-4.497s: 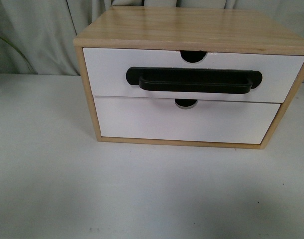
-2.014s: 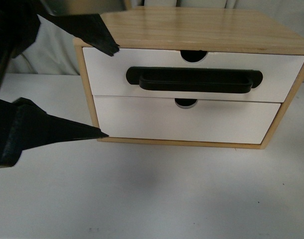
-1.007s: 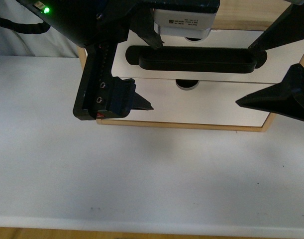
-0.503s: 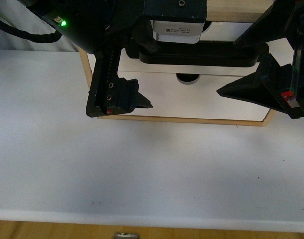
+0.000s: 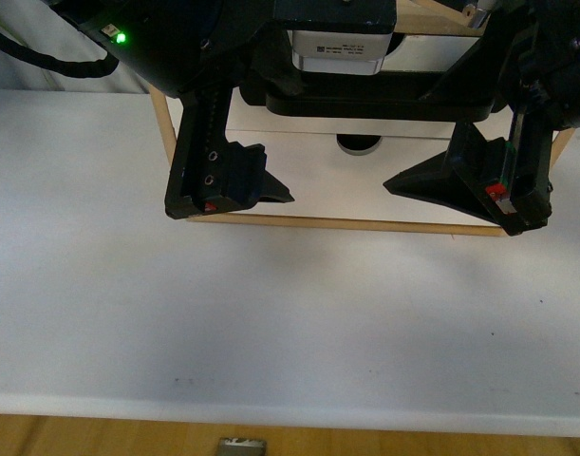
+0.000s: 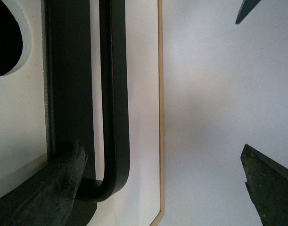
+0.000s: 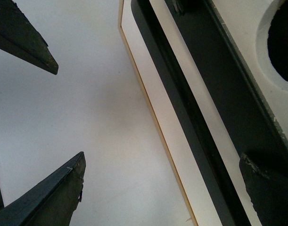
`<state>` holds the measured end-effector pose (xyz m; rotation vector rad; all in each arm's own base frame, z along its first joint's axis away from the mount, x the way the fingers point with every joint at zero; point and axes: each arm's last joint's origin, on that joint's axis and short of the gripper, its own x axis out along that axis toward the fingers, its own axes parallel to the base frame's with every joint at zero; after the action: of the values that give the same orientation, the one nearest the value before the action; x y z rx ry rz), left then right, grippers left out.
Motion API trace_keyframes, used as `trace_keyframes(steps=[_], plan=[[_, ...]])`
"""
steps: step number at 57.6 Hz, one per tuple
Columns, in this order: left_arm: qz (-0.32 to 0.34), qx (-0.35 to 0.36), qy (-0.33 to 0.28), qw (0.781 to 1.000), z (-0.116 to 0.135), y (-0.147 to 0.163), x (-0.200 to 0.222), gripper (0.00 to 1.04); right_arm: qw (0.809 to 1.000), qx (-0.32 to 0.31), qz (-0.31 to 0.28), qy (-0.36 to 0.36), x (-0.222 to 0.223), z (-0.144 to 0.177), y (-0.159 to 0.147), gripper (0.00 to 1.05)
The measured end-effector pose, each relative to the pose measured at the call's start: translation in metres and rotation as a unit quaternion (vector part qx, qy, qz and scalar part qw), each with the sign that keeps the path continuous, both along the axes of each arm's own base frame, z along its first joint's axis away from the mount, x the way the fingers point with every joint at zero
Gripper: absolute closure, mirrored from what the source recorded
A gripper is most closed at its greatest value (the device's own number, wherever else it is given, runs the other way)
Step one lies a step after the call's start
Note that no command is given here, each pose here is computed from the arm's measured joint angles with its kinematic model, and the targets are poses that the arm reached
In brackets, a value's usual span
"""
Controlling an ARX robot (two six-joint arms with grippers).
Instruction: Pull drawer
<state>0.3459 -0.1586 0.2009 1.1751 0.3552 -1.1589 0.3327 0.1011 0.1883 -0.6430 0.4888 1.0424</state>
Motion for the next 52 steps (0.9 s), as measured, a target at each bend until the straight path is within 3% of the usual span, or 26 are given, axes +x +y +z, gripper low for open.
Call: trace_keyframes(steps=[16, 52], plan=[[-0.03, 0.063, -0.007, 0.998, -0.002, -0.005, -0.004, 0.06, 1.0, -0.005, 0.001, 0.002, 0.0, 0.001, 0.001, 0.09], [-0.049, 0.1, 0.02, 0.994, -0.001, -0.003, -0.016, 0.06, 0.998, -0.029, 0.044, 0.027, -0.011, 0.003, 0.003, 0.09]])
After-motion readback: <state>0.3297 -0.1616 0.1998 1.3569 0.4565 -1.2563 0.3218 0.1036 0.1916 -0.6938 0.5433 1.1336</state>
